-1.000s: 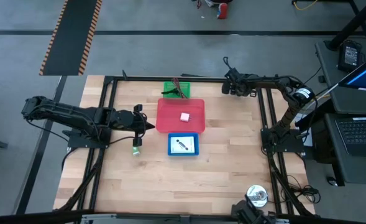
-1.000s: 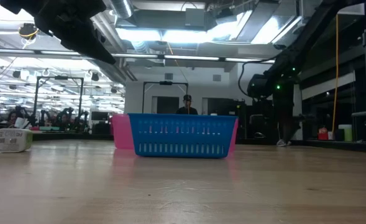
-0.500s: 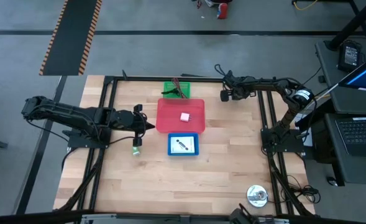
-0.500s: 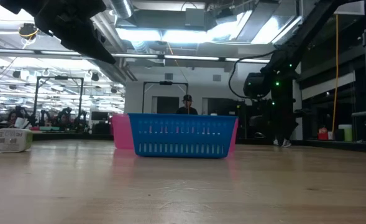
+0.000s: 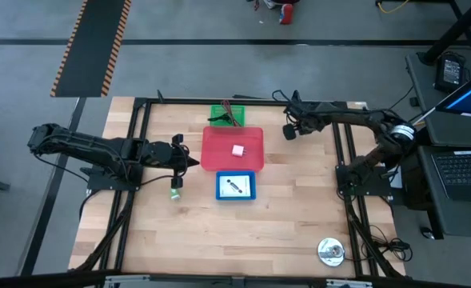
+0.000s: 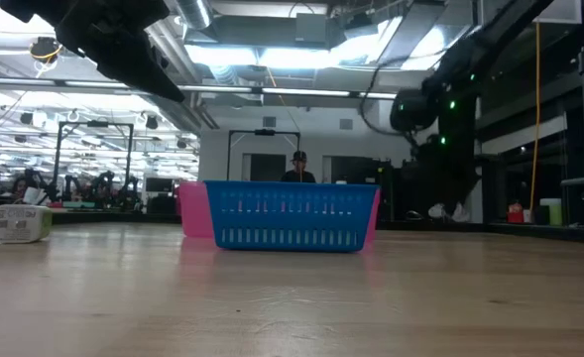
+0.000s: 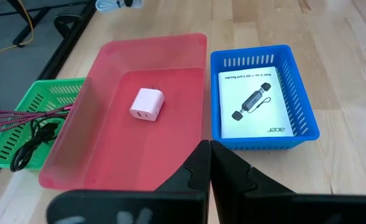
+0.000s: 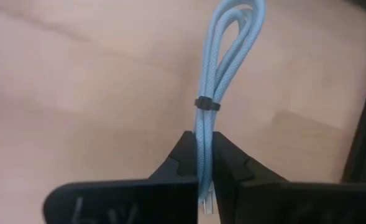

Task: Pick and place items into bin
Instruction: Put the white charger cable into the green bin

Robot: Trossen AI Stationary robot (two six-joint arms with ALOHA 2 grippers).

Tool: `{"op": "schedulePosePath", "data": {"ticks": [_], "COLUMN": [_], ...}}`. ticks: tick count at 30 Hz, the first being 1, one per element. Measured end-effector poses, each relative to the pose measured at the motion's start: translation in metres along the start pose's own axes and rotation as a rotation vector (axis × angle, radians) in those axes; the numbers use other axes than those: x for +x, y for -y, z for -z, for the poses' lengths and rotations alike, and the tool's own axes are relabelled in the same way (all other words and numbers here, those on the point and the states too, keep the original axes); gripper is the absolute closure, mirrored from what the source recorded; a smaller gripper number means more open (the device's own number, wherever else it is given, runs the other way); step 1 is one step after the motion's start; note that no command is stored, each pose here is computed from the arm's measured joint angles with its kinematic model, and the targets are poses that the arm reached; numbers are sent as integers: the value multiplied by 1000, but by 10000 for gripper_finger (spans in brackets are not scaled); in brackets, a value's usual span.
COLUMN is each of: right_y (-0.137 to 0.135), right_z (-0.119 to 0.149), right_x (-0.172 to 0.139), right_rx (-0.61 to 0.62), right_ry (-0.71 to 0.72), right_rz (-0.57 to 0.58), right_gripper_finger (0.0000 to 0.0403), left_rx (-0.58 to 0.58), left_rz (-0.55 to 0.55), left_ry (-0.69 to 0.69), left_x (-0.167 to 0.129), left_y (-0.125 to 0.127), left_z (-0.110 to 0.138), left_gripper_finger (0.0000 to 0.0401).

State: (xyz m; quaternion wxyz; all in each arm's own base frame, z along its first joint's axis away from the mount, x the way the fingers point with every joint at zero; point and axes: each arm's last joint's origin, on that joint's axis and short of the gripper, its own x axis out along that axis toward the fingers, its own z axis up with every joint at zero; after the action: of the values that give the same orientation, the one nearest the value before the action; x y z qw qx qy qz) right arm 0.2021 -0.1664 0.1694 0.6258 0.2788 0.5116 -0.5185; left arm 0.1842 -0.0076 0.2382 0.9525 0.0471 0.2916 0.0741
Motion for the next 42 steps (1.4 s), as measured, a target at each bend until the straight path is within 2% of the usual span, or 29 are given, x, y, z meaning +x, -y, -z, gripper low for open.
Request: {"op": "schedulePosePath", "data": {"ticks": [6,11,19,30,36,42], "right_y": [-8,-11,-14,-34,-39,-43], "right_z": [13,30,65,104,117,126], "right_x": [-37,-55,-65,-75,-79,-84], "right_rx": [-122,-227,-238,-376,-433,-491], "right_ry": [109,205,483,824,915,939], "right_rz": [-94,-272,-504,-800,-879,-912], "right_gripper_finger": [394,393,398,400,401,401], "left_rx": [-8,-9,-9,-10,-10,-10], "left_rz": [0,0,0,-3,-3,-4], "left_ry": [0,0,1,10,9,9], "left_x": [0,0,0,0,0,0], "left_y": [0,0,0,0,0,0], "left_z": [0,0,0,-1,-1,-1], "left_gripper_finger": [398,398,398,398,398,398]}}
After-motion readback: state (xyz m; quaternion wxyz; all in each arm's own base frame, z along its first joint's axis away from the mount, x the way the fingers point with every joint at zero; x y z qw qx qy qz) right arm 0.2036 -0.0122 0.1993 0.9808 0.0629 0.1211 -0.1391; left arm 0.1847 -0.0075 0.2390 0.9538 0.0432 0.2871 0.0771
